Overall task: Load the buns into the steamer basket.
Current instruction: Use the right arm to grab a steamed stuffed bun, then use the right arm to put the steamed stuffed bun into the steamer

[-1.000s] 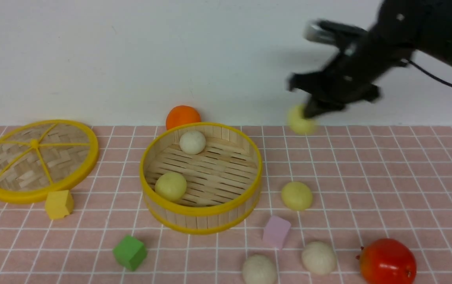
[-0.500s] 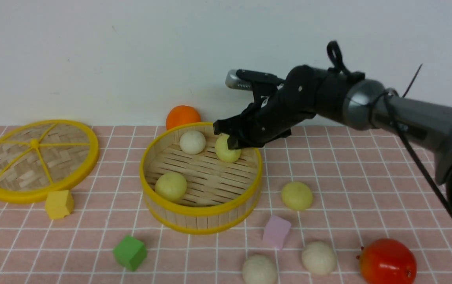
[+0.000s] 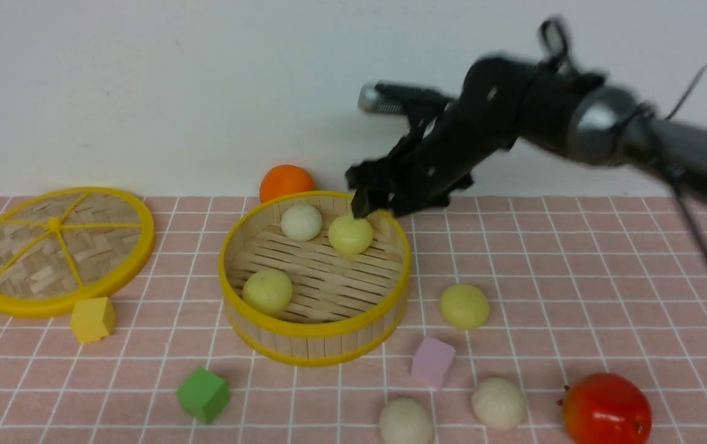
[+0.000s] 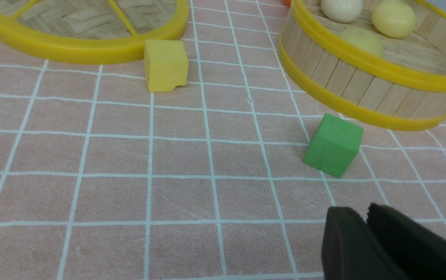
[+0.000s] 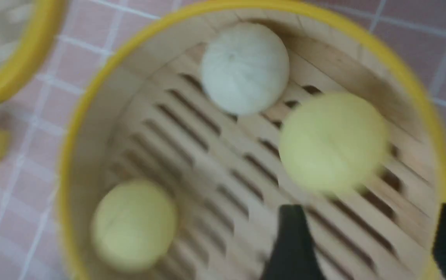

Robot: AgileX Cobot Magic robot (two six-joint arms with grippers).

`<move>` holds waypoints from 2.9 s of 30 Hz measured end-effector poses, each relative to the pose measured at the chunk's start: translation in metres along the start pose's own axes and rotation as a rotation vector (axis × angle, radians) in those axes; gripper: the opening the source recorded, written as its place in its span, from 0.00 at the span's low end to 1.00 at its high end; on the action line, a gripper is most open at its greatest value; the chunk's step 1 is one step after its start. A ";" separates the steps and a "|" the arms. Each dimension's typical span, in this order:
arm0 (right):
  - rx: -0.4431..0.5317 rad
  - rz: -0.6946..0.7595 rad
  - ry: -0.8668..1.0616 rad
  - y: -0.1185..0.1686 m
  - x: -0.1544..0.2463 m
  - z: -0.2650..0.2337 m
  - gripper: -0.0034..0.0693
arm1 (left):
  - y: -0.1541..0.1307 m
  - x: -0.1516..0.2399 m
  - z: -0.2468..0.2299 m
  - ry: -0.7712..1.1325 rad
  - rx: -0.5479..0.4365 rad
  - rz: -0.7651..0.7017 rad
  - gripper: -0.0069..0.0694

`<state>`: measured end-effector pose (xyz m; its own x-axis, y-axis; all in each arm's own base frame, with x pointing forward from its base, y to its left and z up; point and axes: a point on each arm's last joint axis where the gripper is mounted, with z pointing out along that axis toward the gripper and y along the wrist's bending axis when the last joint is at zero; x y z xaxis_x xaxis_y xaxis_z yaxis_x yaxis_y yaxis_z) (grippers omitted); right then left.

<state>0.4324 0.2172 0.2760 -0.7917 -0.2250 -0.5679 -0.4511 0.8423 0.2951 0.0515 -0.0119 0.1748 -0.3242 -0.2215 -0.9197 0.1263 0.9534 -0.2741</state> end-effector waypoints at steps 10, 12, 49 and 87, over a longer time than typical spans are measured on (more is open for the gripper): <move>0.101 0.028 0.171 0.008 0.035 -0.075 0.64 | 0.000 0.000 0.000 0.000 0.000 0.000 0.26; 0.125 0.065 0.235 -0.004 0.057 -0.050 0.60 | 0.000 0.000 0.000 0.000 0.000 0.000 0.26; 0.163 0.320 0.241 -0.079 0.083 0.033 0.33 | 0.000 0.000 0.000 0.000 0.000 0.000 0.29; -0.076 0.145 -0.025 0.003 0.013 0.016 0.06 | 0.000 0.000 0.000 0.000 0.000 0.000 0.30</move>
<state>0.4272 0.2243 0.2574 -0.8409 -0.0908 -0.5335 -0.3631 0.8256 0.4318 0.0515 -0.0119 0.1748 -0.3243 -0.2219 -0.9196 0.1262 0.9533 -0.2745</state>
